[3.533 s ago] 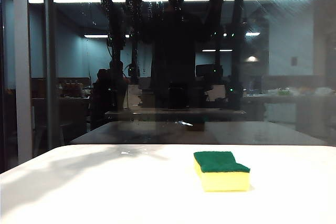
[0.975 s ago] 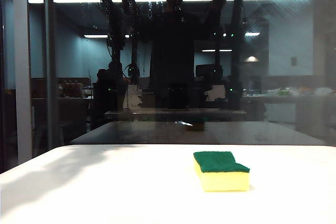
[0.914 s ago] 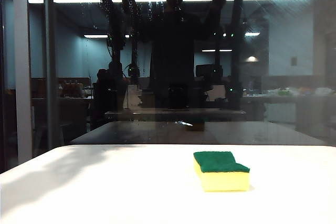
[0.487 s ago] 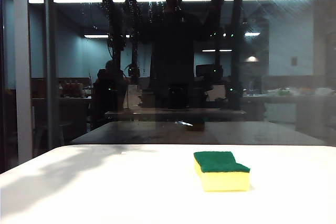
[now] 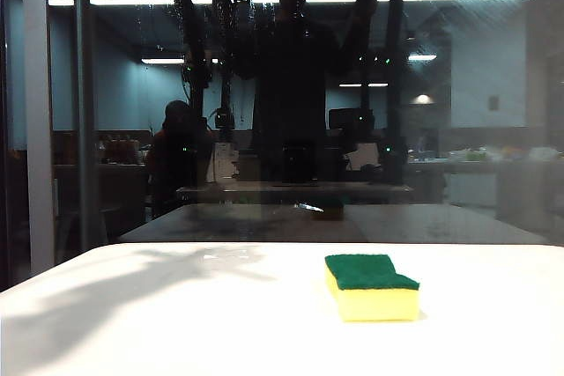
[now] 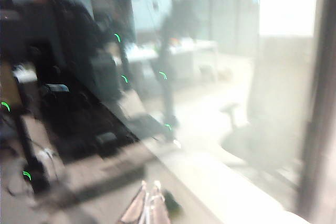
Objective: Reach upward to find where there is water on the glass, pick up the sponge from the table, dry the water, and finally place the sponge back on the table.
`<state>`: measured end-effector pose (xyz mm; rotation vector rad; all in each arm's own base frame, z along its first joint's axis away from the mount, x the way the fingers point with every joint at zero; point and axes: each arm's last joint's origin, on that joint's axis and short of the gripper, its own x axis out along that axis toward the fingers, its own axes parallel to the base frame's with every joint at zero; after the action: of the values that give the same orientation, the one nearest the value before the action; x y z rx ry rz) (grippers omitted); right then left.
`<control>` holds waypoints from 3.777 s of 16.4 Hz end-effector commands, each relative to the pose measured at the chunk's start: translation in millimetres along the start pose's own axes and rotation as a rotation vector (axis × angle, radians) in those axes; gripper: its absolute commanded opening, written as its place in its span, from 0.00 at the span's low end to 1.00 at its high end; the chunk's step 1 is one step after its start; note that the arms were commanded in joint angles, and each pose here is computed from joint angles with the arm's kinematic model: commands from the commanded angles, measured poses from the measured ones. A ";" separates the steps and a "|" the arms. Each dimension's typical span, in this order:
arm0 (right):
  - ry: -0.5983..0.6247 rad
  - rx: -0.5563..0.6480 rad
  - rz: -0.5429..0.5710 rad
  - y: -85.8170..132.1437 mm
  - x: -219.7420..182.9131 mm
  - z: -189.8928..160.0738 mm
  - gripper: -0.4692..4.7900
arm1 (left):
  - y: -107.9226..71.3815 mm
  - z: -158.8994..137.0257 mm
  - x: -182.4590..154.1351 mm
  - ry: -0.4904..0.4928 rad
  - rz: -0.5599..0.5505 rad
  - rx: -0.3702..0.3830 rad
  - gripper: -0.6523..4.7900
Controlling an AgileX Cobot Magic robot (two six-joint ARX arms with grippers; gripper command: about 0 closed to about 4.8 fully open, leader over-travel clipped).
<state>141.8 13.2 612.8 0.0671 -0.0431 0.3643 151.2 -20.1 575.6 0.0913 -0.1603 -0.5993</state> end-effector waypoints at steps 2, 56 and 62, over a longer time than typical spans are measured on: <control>-0.024 -0.012 0.001 6.4 -17.5 3.9 0.09 | -23.3 0.3 -9.1 0.035 -0.078 -0.011 0.24; 0.047 0.012 -0.009 6.2 -19.7 -6.6 0.09 | -172.8 -447.3 223.2 1.083 -0.391 -0.674 1.00; 0.047 0.013 -0.008 6.4 -20.1 -6.5 0.09 | -180.5 -462.2 220.4 1.165 -0.285 -0.644 1.00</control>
<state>124.2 12.7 603.0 0.0787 0.0311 0.3593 312.9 -277.2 128.0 -0.1871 1.1684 -0.8244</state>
